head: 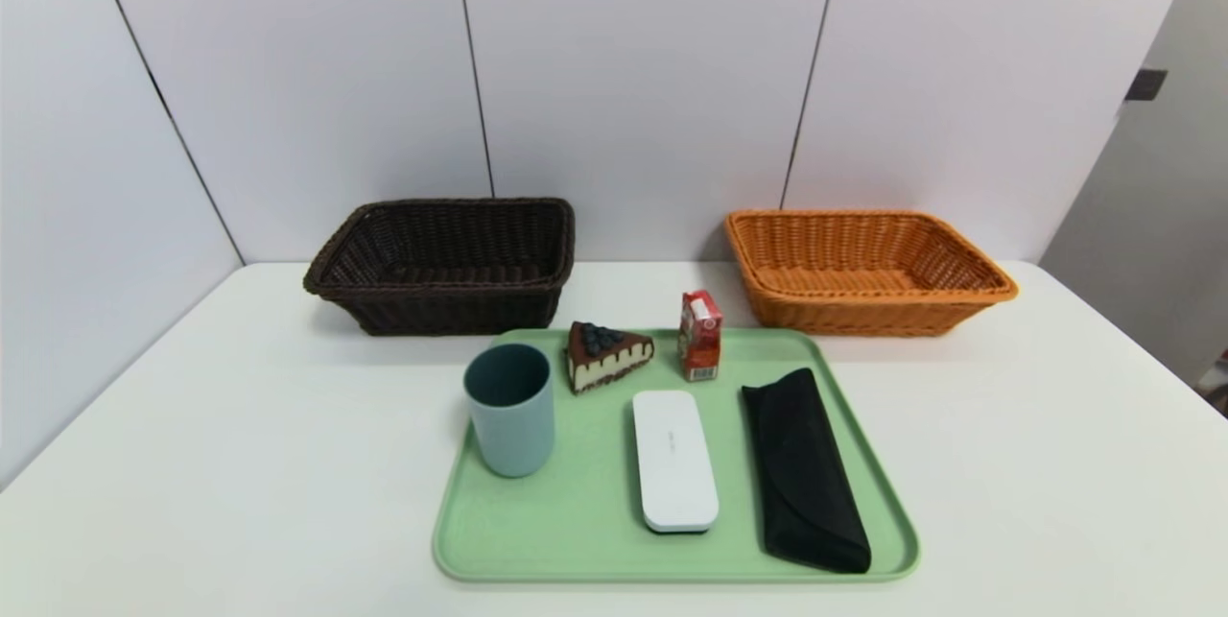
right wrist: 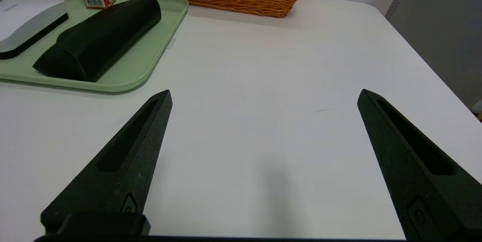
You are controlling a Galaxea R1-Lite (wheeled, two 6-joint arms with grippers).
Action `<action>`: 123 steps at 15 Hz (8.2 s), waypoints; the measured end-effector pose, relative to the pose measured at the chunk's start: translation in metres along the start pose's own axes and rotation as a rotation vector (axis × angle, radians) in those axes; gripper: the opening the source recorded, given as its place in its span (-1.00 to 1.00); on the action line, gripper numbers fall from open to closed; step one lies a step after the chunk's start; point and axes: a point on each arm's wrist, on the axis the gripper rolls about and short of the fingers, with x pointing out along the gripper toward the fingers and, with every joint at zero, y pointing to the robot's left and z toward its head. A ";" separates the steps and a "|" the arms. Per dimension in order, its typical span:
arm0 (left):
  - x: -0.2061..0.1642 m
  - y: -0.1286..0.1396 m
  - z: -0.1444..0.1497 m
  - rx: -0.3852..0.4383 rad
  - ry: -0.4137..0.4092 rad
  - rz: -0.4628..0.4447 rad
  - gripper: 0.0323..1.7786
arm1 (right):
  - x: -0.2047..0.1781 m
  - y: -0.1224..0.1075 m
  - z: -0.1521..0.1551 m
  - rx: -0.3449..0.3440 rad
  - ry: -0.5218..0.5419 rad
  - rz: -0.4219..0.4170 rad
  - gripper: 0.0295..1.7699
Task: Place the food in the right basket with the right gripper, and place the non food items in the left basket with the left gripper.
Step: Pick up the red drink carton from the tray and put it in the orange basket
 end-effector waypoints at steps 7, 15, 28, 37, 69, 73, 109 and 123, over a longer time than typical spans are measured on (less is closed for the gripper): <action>0.000 0.000 0.000 0.003 -0.002 0.001 0.90 | 0.000 0.000 0.000 0.029 0.004 -0.002 0.92; -0.012 0.001 0.027 0.002 0.017 -0.016 0.90 | 0.010 -0.014 0.112 0.108 0.012 0.038 0.92; 0.113 0.012 0.243 -0.219 0.353 -0.165 0.90 | 0.149 -0.005 0.203 0.351 0.435 0.250 0.92; 0.195 -0.013 0.232 -0.214 0.512 -0.208 0.90 | 0.237 0.085 0.214 0.466 0.859 0.260 0.92; 0.183 -0.020 0.199 -0.213 0.627 -0.228 0.90 | 0.386 0.206 0.136 0.327 0.968 0.118 0.92; 0.180 -0.019 0.197 -0.212 0.630 -0.228 0.90 | 0.388 0.208 0.130 0.324 0.976 0.113 0.92; 0.164 -0.016 0.201 -0.213 0.617 -0.231 0.90 | 0.408 0.047 0.207 0.488 0.635 -0.007 -0.56; 0.158 -0.015 0.192 -0.210 0.647 -0.234 0.90 | 0.467 0.077 0.117 0.412 0.751 -0.075 -0.40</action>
